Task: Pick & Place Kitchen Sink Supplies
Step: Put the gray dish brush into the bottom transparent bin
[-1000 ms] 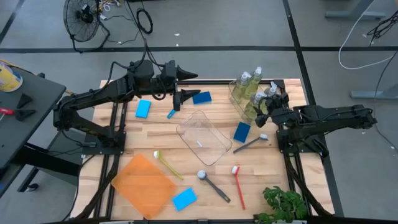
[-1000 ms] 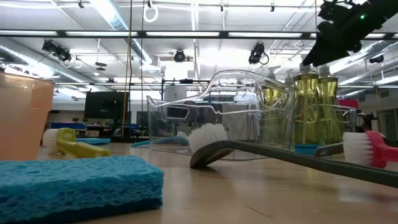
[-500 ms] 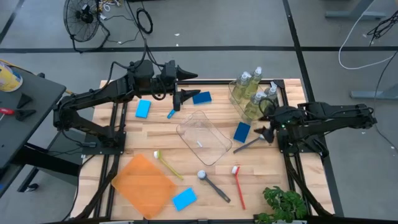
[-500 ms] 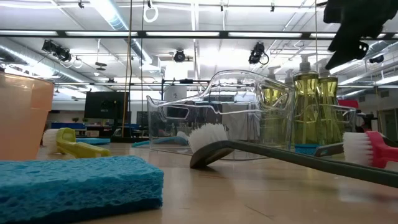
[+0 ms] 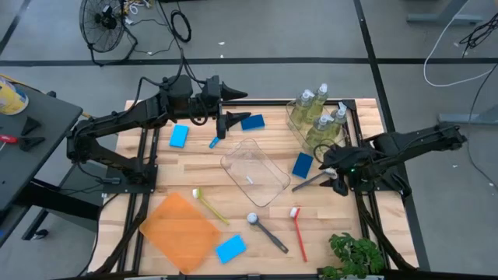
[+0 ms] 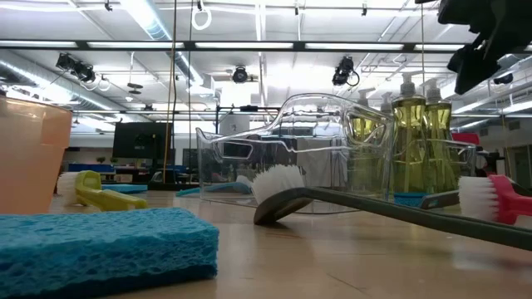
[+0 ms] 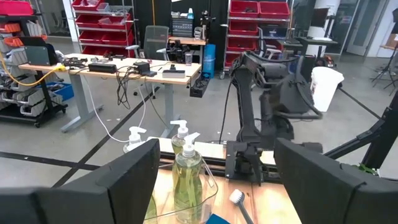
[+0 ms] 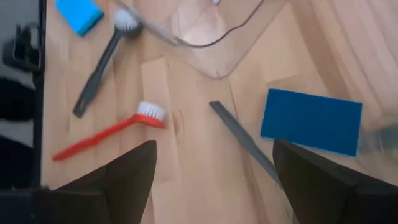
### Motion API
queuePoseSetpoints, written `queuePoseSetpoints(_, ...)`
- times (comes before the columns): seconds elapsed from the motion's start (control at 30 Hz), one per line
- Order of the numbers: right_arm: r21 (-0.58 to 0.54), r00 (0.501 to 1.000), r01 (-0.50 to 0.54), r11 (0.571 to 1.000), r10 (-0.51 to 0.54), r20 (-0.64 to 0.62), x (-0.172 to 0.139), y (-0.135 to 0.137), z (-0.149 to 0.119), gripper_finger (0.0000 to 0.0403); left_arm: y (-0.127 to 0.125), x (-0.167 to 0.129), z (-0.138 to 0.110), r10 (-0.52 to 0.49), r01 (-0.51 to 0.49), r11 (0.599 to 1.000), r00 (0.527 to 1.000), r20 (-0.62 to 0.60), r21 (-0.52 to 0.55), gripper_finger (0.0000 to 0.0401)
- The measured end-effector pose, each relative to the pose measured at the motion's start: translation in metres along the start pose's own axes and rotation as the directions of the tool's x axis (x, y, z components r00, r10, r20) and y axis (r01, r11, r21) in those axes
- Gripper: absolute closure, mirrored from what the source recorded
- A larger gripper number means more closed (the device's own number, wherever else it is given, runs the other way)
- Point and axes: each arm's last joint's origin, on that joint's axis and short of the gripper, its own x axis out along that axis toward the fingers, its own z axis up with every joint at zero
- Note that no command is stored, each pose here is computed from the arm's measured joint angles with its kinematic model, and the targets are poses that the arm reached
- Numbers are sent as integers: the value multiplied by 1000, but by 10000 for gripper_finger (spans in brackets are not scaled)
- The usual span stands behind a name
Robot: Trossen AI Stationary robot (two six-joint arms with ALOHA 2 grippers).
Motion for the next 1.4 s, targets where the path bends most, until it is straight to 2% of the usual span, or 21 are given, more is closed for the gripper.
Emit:
queuePoseSetpoints(0.1, -33, 1000, 15, 999, -15, -20, 8, 5, 2, 83, 0, 0, 0, 0, 0, 1000, 1000, -1, -2, 82)
queuePoseSetpoints(0.33, -109, 990, 125, 986, -132, -54, 25, 13, 3, 83, 0, 0, -1, 0, 0, 1000, 1000, -6, -3, 82)
queuePoseSetpoints(0.6, -195, 976, 134, 972, -164, -144, 45, 26, -1, 83, 0, 0, -1, -1, 1, 1000, 1000, -6, -2, 82)
queuePoseSetpoints(0.9, -390, 937, 209, 897, -297, -182, 68, 30, -2, 83, 0, 0, -1, -1, 1, 1000, 1000, -7, -2, 82)
queuePoseSetpoints(1.2, -416, 885, 245, 876, -377, -274, 89, 22, -18, 83, 0, 0, -1, 0, 0, 1000, 1000, -9, -4, 82)
queuePoseSetpoints(1.4, -415, 874, 254, 874, -391, -289, 95, 22, -18, 83, 0, 0, -1, 0, 0, 1000, 1000, -10, -4, 82)
